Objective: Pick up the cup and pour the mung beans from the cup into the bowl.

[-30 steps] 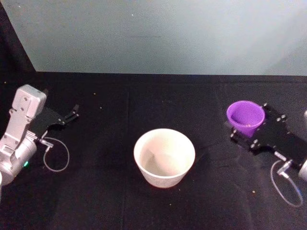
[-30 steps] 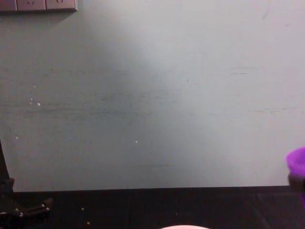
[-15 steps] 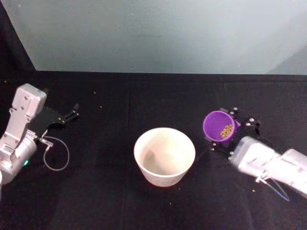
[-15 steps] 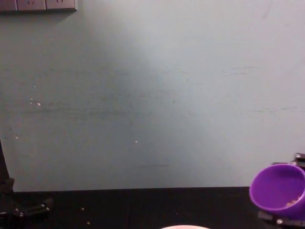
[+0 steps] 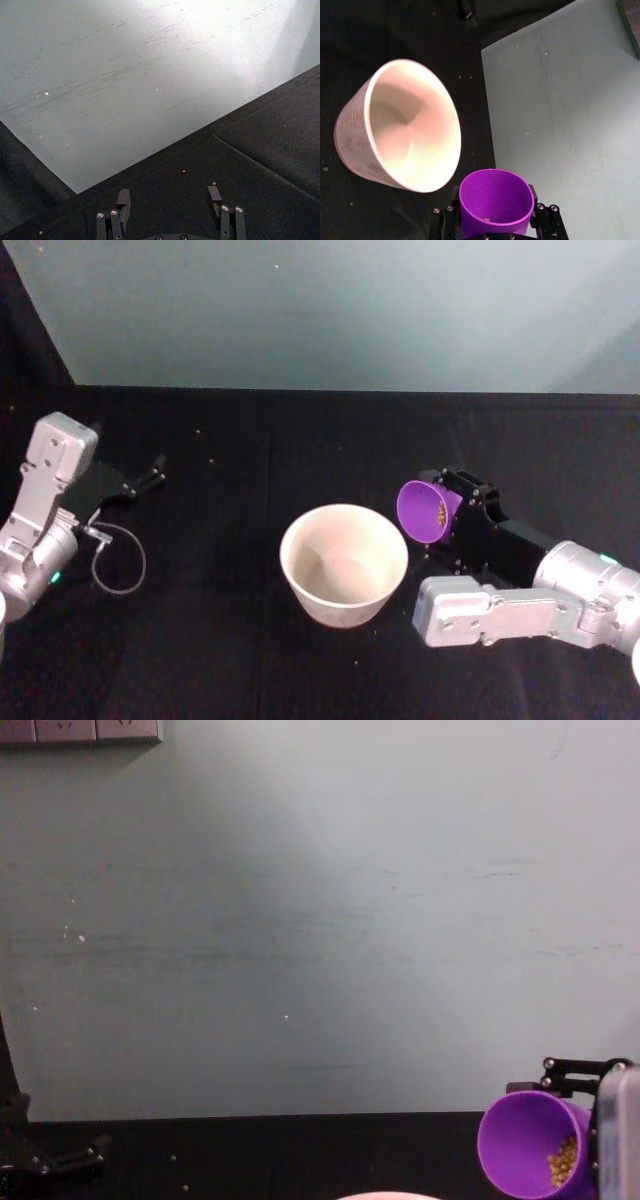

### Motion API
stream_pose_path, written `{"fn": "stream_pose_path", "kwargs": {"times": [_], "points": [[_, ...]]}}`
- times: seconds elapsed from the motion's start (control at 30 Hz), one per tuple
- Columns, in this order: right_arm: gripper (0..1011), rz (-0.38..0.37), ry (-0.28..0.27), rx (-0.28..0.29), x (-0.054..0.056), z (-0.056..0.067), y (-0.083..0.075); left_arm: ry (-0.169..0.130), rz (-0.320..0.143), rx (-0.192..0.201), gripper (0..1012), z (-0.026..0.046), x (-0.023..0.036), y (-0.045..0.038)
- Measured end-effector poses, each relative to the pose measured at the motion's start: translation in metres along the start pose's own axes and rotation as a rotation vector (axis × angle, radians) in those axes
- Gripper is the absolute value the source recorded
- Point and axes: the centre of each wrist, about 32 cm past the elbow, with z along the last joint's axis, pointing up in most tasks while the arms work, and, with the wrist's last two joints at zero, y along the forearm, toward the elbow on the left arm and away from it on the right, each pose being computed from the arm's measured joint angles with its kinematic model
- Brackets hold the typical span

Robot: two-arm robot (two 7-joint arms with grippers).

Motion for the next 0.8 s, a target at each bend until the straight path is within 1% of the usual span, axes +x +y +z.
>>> {"fn": "stream_pose_path", "kwargs": {"times": [0.03,0.1,0.2,0.23,0.37,0.43,0.5,0.73,0.8], "points": [[742,0.001,-0.018,-0.005,0.0,0.001,0.001,0.0,0.0,0.0,1011,0.0,0.0,0.0],[743,0.006,-0.078,-0.018,0.0,0.003,0.004,0.0,0.0,0.0,1011,0.0,0.0,0.0],[742,0.008,-0.121,-0.029,-0.001,0.005,0.006,0.0,0.0,0.0,1011,0.0,0.0,0.0],[742,0.007,-0.147,-0.036,-0.002,0.006,0.007,0.0,0.0,0.0,1011,0.0,0.0,0.0],[742,0.0,-0.197,-0.045,-0.003,0.008,0.009,0.0,0.0,0.0,1011,0.0,0.0,0.0],[742,-0.002,-0.251,-0.053,-0.004,0.012,0.012,0.0,0.0,0.0,1011,0.0,0.0,0.0],[743,-0.006,-0.284,-0.057,-0.005,0.014,0.013,0.0,0.0,0.0,1011,0.0,0.0,0.0],[742,-0.016,-0.343,-0.063,-0.005,0.018,0.018,0.0,0.0,0.0,1011,0.0,0.0,0.0],[743,-0.017,-0.352,-0.063,-0.005,0.018,0.019,0.0,0.0,0.0,1011,0.0,0.0,0.0]]}}
